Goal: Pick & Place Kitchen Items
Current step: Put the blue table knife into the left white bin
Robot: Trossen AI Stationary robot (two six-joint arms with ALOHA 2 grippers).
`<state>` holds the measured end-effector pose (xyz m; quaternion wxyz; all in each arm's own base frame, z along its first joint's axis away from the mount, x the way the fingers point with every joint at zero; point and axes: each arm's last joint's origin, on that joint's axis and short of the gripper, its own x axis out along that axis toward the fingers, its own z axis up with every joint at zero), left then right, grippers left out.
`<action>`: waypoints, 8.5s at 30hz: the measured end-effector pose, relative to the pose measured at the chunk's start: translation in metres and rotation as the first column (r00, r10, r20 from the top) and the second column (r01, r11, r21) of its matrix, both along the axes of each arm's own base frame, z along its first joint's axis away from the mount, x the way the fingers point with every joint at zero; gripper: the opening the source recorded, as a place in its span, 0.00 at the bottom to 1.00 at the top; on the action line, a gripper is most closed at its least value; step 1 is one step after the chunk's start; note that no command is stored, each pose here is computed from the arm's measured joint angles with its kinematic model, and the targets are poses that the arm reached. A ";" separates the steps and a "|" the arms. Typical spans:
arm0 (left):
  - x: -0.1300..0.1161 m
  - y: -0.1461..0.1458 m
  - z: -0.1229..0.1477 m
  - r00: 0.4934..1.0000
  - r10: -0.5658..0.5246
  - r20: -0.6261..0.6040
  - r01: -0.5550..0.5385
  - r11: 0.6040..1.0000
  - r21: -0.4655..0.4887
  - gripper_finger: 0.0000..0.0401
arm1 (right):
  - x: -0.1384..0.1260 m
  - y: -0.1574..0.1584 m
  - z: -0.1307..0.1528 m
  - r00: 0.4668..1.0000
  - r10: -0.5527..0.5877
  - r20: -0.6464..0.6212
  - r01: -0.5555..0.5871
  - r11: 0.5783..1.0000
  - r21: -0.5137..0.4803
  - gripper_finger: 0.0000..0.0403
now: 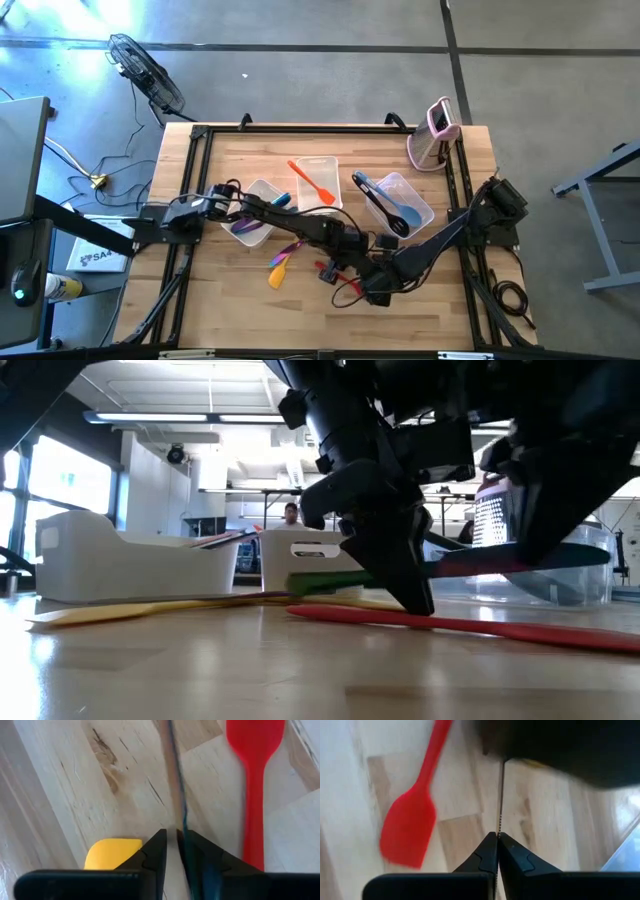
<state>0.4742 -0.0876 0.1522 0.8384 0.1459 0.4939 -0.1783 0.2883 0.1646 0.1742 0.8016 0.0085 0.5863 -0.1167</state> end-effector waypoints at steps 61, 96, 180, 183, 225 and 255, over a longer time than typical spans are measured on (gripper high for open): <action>-0.006 -0.022 0.082 0.995 0.093 -0.027 -0.088 0.985 0.150 0.00 | -0.019 0.010 0.046 0.986 -0.051 0.157 0.028 0.989 0.146 0.04; -0.007 -0.022 0.090 0.993 0.114 -0.008 -0.112 0.982 0.150 0.00 | -0.047 0.022 0.091 0.933 -0.097 0.347 0.004 0.966 0.258 0.42; -0.311 0.023 0.147 0.464 0.821 0.331 -0.812 0.544 -0.210 0.00 | -0.166 0.069 0.095 0.872 -0.285 0.399 0.190 0.946 0.262 0.40; -0.320 0.029 0.118 0.424 0.831 0.361 -0.806 0.528 -0.267 0.00 | -0.166 0.068 0.095 0.858 -0.284 0.428 0.188 0.949 0.253 0.40; -0.296 0.056 0.012 0.535 0.831 0.154 -0.844 0.536 0.041 0.01 | -0.142 0.057 0.097 0.834 -0.229 0.502 0.178 0.973 0.149 0.40; -0.296 0.054 0.011 0.530 0.840 0.116 -0.846 0.534 0.005 0.27 | -0.142 0.057 0.097 0.838 -0.222 0.498 0.173 0.974 0.145 0.40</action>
